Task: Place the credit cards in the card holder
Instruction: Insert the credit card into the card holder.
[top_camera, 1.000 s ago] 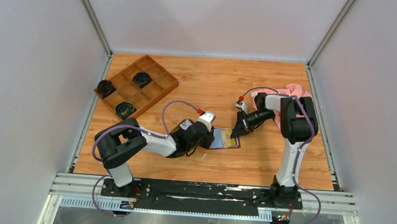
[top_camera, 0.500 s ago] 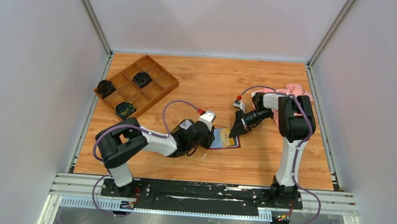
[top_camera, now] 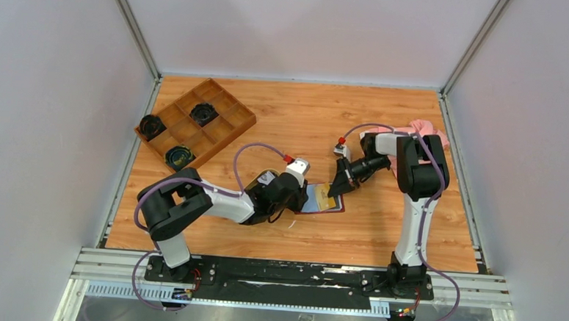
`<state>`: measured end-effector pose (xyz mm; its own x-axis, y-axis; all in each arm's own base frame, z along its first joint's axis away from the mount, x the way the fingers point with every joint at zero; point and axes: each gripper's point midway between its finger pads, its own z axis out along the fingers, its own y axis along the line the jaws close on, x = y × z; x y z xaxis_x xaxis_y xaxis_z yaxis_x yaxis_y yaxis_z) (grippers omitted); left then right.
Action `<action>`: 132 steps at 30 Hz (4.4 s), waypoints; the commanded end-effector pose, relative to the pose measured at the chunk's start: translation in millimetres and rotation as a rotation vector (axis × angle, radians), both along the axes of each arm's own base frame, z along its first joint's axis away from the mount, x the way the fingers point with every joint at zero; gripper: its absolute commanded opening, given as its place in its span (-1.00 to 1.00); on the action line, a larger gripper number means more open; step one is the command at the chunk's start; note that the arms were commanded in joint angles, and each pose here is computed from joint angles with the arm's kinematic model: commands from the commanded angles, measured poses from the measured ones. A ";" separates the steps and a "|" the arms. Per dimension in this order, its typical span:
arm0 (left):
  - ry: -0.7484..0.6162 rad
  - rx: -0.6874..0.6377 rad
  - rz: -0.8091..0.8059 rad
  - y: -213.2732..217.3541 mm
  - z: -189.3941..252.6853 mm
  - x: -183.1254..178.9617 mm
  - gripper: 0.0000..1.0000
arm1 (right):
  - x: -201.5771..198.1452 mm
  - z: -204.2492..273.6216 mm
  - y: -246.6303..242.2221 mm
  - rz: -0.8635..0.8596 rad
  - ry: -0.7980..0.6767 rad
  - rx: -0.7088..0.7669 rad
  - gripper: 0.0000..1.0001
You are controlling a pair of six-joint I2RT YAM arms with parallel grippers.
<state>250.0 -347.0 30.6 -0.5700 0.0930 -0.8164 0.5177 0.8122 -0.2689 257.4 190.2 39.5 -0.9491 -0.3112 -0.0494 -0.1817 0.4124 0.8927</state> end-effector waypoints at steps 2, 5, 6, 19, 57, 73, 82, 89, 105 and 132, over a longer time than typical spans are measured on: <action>0.039 0.039 -0.011 2.9 -15.2 -3.4 -0.49 | -2.4 -4.2 4.7 0.027 0.011 -0.003 -1.00; 0.045 0.038 -0.016 2.6 -16.0 -3.8 -0.49 | -0.9 -5.1 6.2 0.022 0.007 0.003 -1.00; 0.047 0.038 -0.016 2.6 -16.7 -3.8 -0.49 | -0.4 -5.7 6.9 0.020 0.008 0.004 -1.00; 0.072 0.020 -0.013 3.7 -17.9 -2.5 -0.50 | 2.4 -4.6 12.9 -0.019 -0.019 0.046 -1.00; 0.006 -0.147 -0.064 5.9 53.5 -11.8 -0.21 | -9.7 -7.2 27.7 0.101 -0.150 -0.080 -0.52; 0.108 -0.160 0.028 33.2 25.3 -39.2 -0.21 | -16.6 -14.1 26.8 0.330 -0.406 -0.370 -0.15; 0.169 -0.190 0.097 35.7 15.2 -49.9 -0.24 | -21.1 -14.1 31.0 0.435 -0.520 -0.445 -0.04; 0.204 -0.160 0.099 31.2 0.1 -50.3 -0.25 | -27.0 -16.0 34.2 0.490 -0.551 -0.468 -0.01; 0.201 -0.154 0.092 31.9 -1.5 -51.1 -0.21 | -34.8 5.6 48.8 0.469 -0.512 -0.296 0.03; 0.217 -0.139 0.056 23.4 -10.3 -52.3 -0.18 | -38.2 2.5 56.6 0.457 -0.451 -0.234 -0.19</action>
<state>199.5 -317.4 26.1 -0.7280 -0.0739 -0.6816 0.3766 0.7876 -0.4877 224.4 236.8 34.2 -0.6324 -0.7229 -0.2784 -0.7218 0.4194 0.5505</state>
